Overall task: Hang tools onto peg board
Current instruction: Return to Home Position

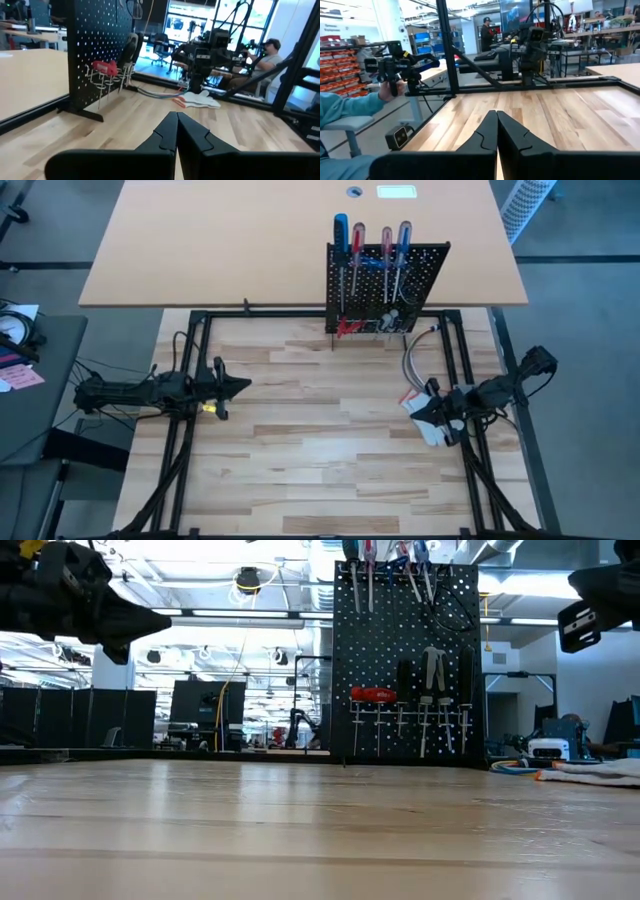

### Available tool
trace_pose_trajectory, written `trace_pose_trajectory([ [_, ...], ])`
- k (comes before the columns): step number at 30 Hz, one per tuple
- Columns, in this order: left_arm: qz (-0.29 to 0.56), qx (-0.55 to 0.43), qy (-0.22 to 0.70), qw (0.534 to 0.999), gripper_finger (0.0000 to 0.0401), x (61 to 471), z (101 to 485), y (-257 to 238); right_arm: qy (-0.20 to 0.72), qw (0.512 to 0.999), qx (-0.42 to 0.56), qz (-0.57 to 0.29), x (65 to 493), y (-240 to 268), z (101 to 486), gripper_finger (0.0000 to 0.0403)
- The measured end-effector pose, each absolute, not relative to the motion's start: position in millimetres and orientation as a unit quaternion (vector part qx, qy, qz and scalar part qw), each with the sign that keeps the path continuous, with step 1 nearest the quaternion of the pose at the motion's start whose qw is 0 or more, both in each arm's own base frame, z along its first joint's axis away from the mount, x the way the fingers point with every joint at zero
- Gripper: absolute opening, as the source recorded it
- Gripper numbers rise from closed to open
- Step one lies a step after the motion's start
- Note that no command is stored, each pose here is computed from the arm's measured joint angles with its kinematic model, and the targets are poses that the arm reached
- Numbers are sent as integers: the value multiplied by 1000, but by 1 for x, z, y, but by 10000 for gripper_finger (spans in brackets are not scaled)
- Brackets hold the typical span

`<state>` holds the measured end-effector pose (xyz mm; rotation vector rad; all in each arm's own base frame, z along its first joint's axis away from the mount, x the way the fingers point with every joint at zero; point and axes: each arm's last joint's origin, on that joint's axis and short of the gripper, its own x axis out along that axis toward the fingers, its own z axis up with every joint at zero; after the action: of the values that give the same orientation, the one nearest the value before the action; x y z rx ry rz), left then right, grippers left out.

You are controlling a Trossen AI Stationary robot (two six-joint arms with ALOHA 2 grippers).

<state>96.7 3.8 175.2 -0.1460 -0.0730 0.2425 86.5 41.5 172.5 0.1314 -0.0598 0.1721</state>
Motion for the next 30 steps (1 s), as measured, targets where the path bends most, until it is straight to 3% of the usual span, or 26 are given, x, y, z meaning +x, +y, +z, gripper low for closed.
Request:
trace_pose_trajectory([
  [10, 121, -73, -33, 989, 0, 97, 176, 4, -30, 995, 62, 78, 87, 40, 172, 6],
  [17, 122, -71, -32, 989, 0, 97, 175, 4, -33, 991, -125, -18, 91, 30, 172, 6],
  [21, 122, -71, -31, 989, 0, 97, 175, 4, -25, 982, -180, -55, 92, 23, 172, 7],
  [27, 122, -71, -31, 989, 0, 97, 175, 4, -19, 978, -181, -99, 94, 14, 173, 7],
  [30, 122, -71, -31, 989, 0, 97, 175, 4, -33, 991, -88, -99, 94, 13, 174, 7],
])
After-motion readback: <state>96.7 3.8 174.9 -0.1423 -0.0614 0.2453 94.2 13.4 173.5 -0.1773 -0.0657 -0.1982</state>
